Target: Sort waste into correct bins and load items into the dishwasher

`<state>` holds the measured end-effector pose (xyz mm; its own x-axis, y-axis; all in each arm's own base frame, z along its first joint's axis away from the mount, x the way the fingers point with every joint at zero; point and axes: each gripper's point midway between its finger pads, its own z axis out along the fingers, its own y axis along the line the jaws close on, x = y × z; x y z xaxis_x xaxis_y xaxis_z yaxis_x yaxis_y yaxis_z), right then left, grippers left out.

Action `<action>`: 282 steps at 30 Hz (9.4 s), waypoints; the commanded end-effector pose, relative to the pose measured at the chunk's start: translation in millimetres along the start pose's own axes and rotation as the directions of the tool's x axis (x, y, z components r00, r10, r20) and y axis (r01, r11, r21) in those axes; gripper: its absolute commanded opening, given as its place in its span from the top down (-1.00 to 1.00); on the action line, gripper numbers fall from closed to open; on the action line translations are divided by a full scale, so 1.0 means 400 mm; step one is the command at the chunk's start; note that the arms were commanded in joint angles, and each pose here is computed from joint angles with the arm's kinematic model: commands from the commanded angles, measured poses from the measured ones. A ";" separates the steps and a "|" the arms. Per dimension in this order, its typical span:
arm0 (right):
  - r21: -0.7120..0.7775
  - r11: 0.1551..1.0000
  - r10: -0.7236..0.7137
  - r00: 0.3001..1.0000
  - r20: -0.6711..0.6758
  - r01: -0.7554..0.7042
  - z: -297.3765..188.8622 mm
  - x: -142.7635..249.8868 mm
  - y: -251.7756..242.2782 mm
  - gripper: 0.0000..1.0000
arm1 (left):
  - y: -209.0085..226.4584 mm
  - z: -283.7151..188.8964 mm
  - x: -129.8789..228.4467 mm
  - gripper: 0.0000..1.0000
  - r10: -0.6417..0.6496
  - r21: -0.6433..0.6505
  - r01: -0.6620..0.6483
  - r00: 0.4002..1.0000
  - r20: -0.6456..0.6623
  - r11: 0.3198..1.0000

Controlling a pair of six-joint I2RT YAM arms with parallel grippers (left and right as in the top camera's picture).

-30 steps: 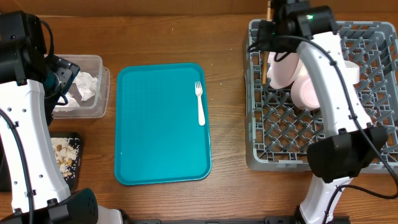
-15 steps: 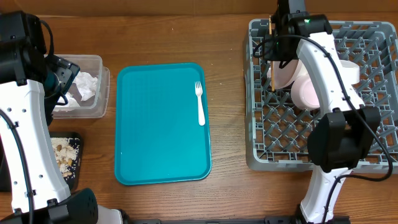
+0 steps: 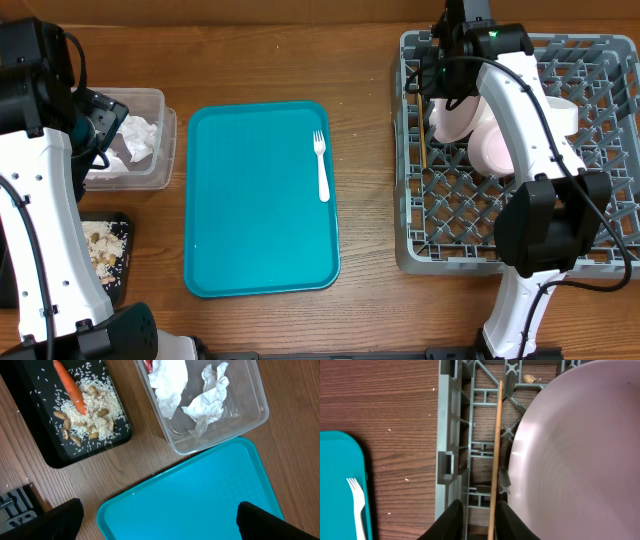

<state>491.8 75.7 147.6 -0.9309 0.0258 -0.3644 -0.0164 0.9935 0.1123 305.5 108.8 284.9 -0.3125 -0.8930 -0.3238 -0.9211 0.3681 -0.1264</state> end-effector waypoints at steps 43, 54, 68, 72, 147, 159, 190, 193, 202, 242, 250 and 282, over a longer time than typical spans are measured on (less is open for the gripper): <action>-0.083 0.978 -0.203 0.952 -0.230 0.189 0.244 0.324 0.534 -0.48 | -0.001 0.001 -0.006 -1.00 -0.025 -0.001 0.025 1.000 0.005 1.000; -0.077 0.981 -0.194 0.947 -0.257 0.180 0.287 0.353 0.545 -0.47 | -0.002 0.002 -0.006 -1.00 -0.025 -0.001 0.025 1.000 0.005 1.000; -0.113 0.976 -0.211 0.940 -0.266 0.187 0.288 0.375 0.578 0.00 | -0.001 0.002 -0.006 -1.00 -0.025 -0.001 0.025 1.000 0.004 1.000; -0.087 0.975 -0.219 0.941 -0.256 0.203 0.288 0.382 0.584 0.07 | -0.001 0.002 -0.006 -1.00 -0.025 -0.001 0.025 1.000 0.004 1.000; -0.036 0.998 -0.054 0.998 -0.043 0.053 -0.045 -0.085 -0.004 0.57 | -0.001 0.002 -0.006 -1.00 -0.025 -0.001 0.025 1.000 0.004 1.000; -0.026 0.999 0.038 0.996 -0.085 -0.040 -0.045 -0.060 -0.003 -0.26 | -0.002 0.002 -0.006 -1.00 -0.025 -0.001 0.025 1.000 0.005 1.000; 0.022 0.972 0.221 0.941 0.257 -0.235 -0.686 0.447 -0.073 -1.00 | -0.002 0.002 -0.006 -1.00 -0.025 -0.001 0.025 1.000 0.005 1.000; -0.034 0.974 0.221 0.895 0.387 -0.225 -0.667 0.533 -0.087 -1.00 | -0.002 0.002 -0.006 -1.00 -0.025 -0.001 0.025 1.000 0.005 1.000; -0.188 0.967 0.243 0.856 0.456 -0.175 -0.559 0.615 -0.056 -1.00 | -0.002 0.002 -0.006 -1.00 -0.025 -0.001 0.025 1.000 0.005 1.000; -0.276 0.947 0.107 0.649 0.754 0.165 -0.358 0.537 0.004 -1.00 | -0.002 0.002 -0.006 -1.00 -0.025 -0.001 0.025 1.000 0.005 1.000; -0.252 0.951 0.118 0.548 0.828 0.177 -0.308 0.527 -0.018 -1.00 | -0.002 0.002 -0.006 -1.00 -0.025 -0.001 0.025 1.000 0.005 1.000; -0.004 0.962 -0.097 0.355 0.930 0.273 -0.310 0.555 -0.051 -1.00 | -0.001 0.002 -0.006 -1.00 -0.025 -0.001 0.025 1.000 0.004 1.000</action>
<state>240.0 48.9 178.2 -0.0206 0.0700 -0.9973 -0.2754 0.9586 0.0729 305.8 108.3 284.4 -0.3134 -0.8938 -0.3209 -0.9209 0.3686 -0.1272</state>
